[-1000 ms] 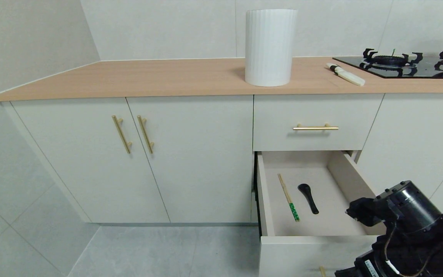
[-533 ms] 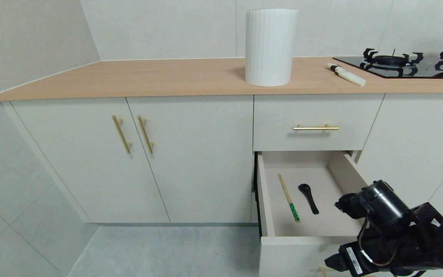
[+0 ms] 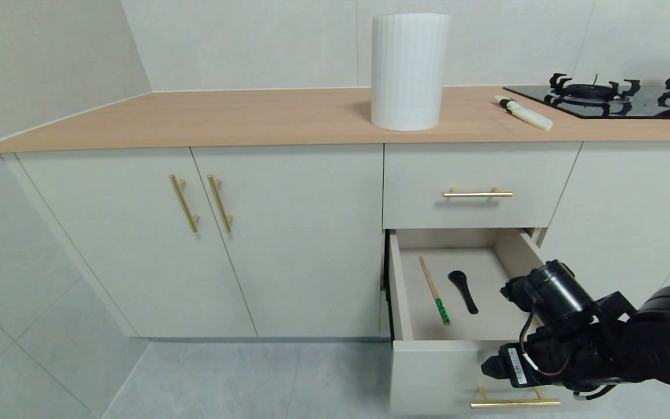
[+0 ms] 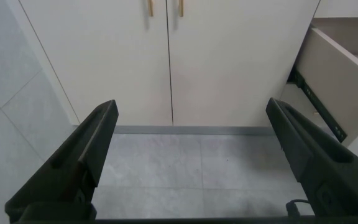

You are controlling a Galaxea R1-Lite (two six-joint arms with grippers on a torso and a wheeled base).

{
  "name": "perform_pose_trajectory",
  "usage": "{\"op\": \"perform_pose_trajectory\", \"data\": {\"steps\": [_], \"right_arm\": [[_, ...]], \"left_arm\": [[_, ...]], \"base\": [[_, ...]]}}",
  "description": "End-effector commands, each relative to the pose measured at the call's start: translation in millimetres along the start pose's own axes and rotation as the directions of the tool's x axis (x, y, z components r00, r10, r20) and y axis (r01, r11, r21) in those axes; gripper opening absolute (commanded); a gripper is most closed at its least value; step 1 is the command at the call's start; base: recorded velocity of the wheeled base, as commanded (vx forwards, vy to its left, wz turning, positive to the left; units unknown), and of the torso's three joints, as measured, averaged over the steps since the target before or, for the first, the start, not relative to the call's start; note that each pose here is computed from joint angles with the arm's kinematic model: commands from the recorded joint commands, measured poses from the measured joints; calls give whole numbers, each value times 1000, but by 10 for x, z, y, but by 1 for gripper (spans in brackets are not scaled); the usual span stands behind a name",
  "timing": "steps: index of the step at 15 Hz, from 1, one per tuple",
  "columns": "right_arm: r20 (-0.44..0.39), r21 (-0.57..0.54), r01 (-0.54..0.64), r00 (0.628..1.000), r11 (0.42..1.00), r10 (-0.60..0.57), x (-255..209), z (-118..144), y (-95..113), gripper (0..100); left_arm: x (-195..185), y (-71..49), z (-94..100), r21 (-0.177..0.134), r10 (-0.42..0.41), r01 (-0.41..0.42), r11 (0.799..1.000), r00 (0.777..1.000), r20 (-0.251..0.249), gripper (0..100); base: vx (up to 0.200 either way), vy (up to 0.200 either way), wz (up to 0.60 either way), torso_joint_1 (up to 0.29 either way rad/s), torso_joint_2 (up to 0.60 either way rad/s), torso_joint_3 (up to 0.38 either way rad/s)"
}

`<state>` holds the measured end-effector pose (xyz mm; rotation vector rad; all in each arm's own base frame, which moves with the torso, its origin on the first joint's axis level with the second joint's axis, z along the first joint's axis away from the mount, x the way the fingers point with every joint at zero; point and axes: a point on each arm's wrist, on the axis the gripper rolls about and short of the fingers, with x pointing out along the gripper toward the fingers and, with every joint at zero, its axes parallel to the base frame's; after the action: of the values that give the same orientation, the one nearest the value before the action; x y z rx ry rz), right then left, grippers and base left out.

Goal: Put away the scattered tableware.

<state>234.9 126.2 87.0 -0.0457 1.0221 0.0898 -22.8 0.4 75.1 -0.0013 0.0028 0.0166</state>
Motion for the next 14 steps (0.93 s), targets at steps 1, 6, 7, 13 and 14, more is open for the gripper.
{"op": "perform_pose_trajectory", "data": {"steps": [1, 6, 7, 13, 14], "right_arm": [[-4, 13, 13, 1000, 1000, -13, 89, 21, -26, 100], [52, 53, 16, 998, 998, -18, 271, 206, -62, 100], [59, 56, 15, 998, 998, -18, 281, 241, -59, 100], [154, -2, 3, 988, 1000, -2, 362, 651, 7, 100], [157, -6, 3, 988, 1000, -2, 373, 669, 15, 100]], "left_arm": [[0, 0, 0, 0, 0, 0, 1000, 1000, 0, 100], [0, 0, 0, 0, 0, 0, 1000, 1000, 0, 100], [0, 0, 0, 0, 0, 0, 1000, 1000, 0, 100], [0, 0, 0, 0, 0, 0, 1000, 1000, 0, 100], [0, 0, 0, 0, 0, 0, 1000, 1000, 0, 100]], "base": [[0, 0, 0, 0, 0, 0], [0, 0, 0, 0, 0, 0], [0, 0, 0, 0, 0, 0], [0, 0, 0, 0, 0, 0], [0, 0, 0, 0, 0, 0]]}}
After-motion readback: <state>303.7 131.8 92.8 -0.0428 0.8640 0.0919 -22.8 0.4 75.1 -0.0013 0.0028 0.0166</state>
